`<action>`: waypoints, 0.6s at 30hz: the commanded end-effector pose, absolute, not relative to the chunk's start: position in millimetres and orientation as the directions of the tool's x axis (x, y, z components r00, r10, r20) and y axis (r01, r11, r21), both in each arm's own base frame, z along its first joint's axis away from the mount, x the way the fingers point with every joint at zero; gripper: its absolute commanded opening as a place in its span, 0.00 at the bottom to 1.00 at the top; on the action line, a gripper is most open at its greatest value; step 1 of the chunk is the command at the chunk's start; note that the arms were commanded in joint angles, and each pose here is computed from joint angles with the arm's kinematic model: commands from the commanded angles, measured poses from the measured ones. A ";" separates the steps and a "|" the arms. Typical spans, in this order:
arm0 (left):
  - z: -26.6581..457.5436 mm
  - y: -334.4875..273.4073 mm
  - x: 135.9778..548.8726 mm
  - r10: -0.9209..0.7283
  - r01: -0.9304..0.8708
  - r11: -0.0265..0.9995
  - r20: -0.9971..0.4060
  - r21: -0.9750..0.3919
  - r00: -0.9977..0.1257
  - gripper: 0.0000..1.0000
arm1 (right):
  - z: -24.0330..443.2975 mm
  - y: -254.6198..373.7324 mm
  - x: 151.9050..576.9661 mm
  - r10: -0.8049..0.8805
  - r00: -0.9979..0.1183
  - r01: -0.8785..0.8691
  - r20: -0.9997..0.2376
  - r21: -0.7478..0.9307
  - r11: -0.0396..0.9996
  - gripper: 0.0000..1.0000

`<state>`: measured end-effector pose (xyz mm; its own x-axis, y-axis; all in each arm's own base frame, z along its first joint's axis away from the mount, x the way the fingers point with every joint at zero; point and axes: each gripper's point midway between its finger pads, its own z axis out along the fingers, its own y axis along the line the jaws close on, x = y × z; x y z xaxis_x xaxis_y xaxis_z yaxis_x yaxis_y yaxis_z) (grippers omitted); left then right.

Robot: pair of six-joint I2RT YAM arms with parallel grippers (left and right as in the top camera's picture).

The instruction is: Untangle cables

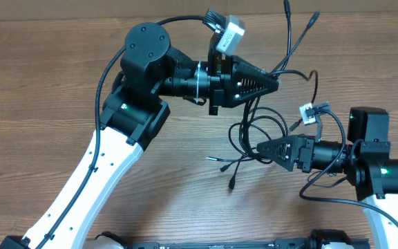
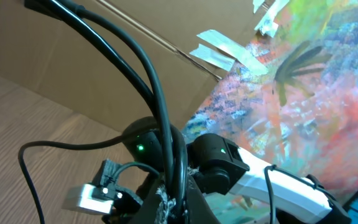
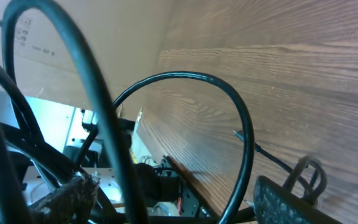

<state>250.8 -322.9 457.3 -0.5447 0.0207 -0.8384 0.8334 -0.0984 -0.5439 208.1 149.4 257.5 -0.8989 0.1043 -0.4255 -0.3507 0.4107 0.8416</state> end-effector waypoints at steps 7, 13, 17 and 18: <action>466.4 -323.7 252.0 -0.013 0.851 -0.079 -0.853 -0.519 -0.522 0.04 | 279.5 155.7 202.9 0.085 -0.879 -0.422 -0.470 0.848 0.321 0.58; 465.4 -323.9 253.8 -0.017 0.858 -0.068 -0.859 -0.509 -0.511 0.04 | 285.6 158.1 198.5 0.078 -0.880 -0.433 -0.469 0.858 0.278 0.32; 463.8 -324.0 254.1 -0.013 0.855 -0.065 -0.856 -0.515 -0.516 0.04 | 286.0 158.3 198.3 0.078 -0.880 -0.434 -0.469 0.858 0.276 0.11; 462.1 -324.1 254.8 -0.010 0.853 -0.059 -0.855 -0.518 -0.519 0.04 | 286.0 158.3 198.3 0.078 -0.880 -0.434 -0.469 0.858 0.276 0.08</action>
<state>257.7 -323.4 456.2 -0.5507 0.0005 -0.8347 0.8330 -0.0633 -0.5496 199.9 156.9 274.9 -0.8945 0.0851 -0.4390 -0.3965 0.3026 0.8667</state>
